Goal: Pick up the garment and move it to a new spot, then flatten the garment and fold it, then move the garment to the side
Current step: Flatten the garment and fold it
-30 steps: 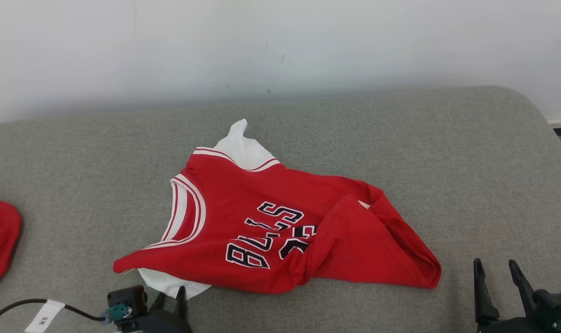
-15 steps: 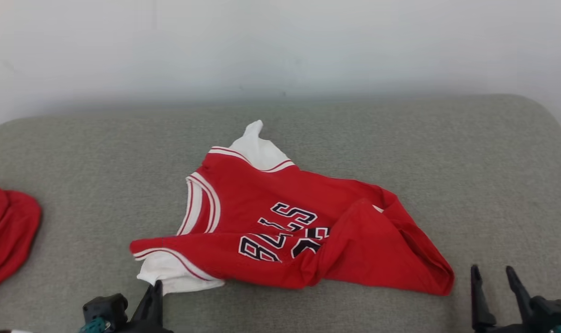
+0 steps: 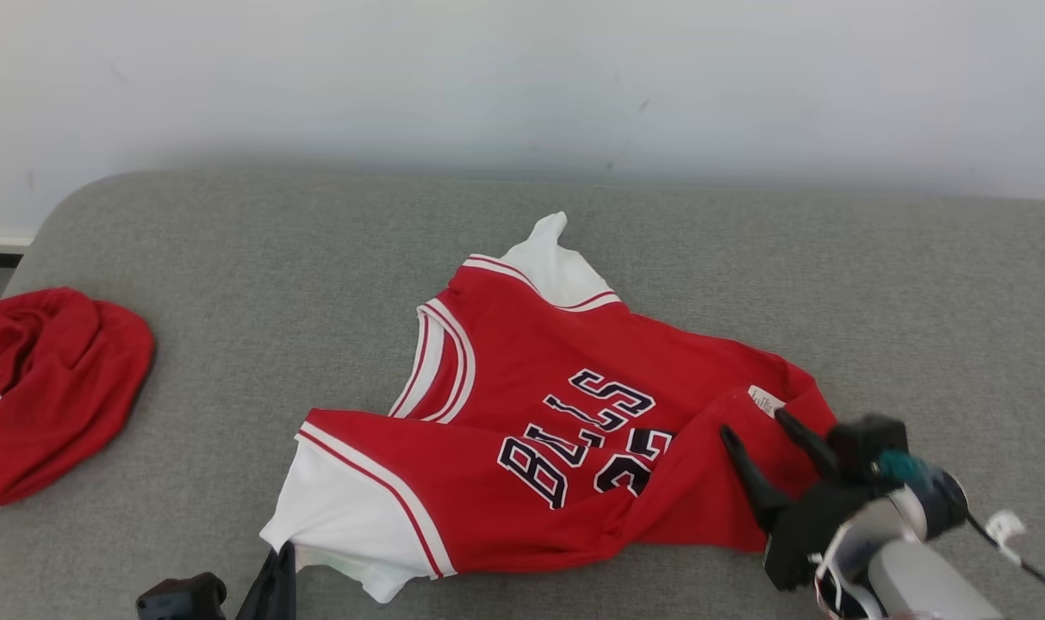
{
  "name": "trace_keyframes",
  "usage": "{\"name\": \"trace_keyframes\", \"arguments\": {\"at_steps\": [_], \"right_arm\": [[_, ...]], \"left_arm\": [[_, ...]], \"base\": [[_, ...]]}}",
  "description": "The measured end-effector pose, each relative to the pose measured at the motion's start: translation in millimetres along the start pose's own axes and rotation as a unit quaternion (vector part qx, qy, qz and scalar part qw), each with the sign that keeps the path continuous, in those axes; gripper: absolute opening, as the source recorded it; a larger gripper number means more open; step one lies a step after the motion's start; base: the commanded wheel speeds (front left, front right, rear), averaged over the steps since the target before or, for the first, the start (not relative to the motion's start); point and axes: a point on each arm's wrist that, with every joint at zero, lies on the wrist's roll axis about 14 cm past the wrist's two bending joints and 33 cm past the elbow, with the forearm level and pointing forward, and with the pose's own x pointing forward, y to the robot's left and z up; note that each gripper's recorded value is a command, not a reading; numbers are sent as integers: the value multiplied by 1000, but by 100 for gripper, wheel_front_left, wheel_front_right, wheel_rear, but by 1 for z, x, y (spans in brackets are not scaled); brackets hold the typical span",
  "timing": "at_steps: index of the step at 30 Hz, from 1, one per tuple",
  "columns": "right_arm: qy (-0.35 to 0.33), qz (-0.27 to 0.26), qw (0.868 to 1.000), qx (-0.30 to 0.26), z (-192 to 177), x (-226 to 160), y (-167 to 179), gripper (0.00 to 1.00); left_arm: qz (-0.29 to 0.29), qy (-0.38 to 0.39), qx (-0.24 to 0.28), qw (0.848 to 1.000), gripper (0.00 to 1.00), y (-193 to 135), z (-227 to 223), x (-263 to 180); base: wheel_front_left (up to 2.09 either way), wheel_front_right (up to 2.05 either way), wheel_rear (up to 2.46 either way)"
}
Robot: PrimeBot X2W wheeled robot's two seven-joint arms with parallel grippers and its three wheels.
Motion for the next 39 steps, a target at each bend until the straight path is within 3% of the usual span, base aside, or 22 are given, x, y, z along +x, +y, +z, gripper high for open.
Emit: {"name": "trace_keyframes", "arguments": {"at_steps": [4,10,16,17,19,20,23,32,39], "right_arm": [[80,47,995,-28,3,26,15,100],[170,47,982,-70,-3,37,1,100],[214,51,973,-65,-9,41,4,100],[220,54,972,-61,-11,41,6,81],[239,57,968,-52,-16,39,9,11],[247,60,966,-48,-18,37,10,0],[246,68,966,-44,-15,35,14,0],[128,68,988,-51,39,30,4,0],[-2,57,997,-52,107,15,-10,0]], "left_arm": [[11,2,-2,1000,0,8,-3,-2],[18,1,-4,1000,0,12,-2,-1],[25,2,-6,1000,0,16,-5,-1],[26,2,-7,1000,0,17,-5,-1],[27,4,-8,1000,0,17,-6,0],[27,5,-9,1000,0,17,-7,0],[25,4,-9,1000,0,16,-6,2],[1,-60,-37,997,0,5,33,11],[-59,-154,-101,981,0,-17,99,10]], "base": [[0,0,0],[0,0,0],[0,0,0],[0,0,0],[0,0,0],[0,0,0],[0,0,0],[0,0,0],[0,0,0]]}}
